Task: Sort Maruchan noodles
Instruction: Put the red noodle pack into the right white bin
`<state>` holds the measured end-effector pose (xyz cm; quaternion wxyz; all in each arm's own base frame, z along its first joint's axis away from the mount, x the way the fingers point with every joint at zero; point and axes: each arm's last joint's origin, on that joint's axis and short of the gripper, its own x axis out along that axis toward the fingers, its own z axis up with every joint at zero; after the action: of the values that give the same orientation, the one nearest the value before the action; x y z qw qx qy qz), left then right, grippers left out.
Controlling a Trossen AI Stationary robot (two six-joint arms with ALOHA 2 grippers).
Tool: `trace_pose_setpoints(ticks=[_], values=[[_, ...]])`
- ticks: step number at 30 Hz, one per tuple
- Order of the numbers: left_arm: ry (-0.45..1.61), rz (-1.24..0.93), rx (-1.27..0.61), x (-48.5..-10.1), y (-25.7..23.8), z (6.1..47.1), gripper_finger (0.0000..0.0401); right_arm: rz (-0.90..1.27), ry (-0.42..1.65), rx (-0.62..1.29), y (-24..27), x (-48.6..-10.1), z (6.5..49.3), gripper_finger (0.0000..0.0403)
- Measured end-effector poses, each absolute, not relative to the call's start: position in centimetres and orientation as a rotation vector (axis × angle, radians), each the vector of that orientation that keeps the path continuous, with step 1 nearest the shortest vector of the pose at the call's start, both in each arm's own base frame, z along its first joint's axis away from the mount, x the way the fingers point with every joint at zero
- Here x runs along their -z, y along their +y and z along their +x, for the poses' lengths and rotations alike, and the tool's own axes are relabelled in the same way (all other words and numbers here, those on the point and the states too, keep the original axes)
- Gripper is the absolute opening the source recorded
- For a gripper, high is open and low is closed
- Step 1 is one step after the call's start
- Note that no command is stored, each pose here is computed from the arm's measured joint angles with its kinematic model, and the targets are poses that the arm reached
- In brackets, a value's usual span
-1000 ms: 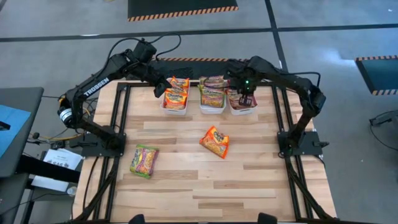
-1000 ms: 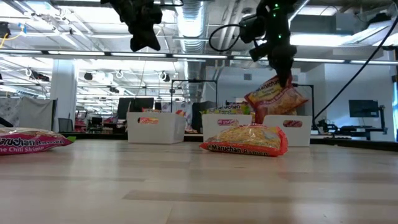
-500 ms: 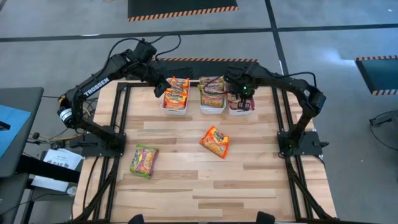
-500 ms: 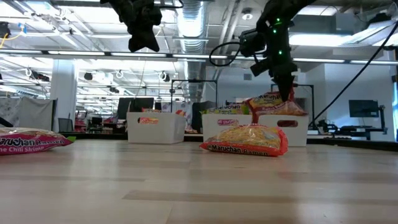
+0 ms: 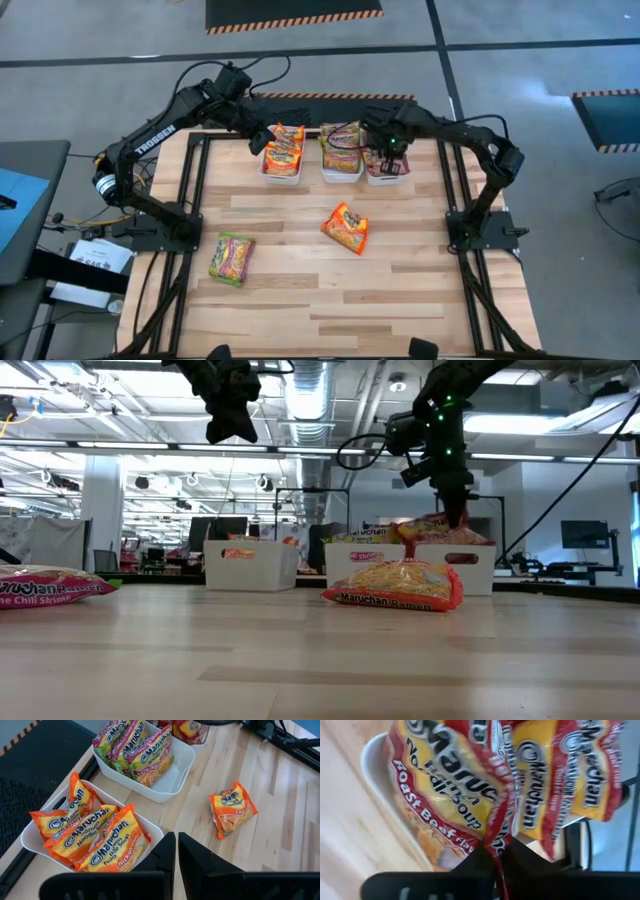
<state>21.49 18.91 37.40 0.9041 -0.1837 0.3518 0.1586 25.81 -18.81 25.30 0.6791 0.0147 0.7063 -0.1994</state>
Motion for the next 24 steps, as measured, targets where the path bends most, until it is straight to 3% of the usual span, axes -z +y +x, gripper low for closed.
trace_pose_setpoints(ticks=[15, 24], values=[[0.729, -0.369, -0.323, -37.4, 18.9, 21.5, 0.0006, 0.156, 1.686, 0.474, -16.6, -25.9, 25.6, 0.0169], [0.729, -0.373, -0.325, -37.4, 18.9, 21.5, 0.0006, 0.238, 1.657, 0.568, -16.6, -28.5, 25.6, 0.0194]])
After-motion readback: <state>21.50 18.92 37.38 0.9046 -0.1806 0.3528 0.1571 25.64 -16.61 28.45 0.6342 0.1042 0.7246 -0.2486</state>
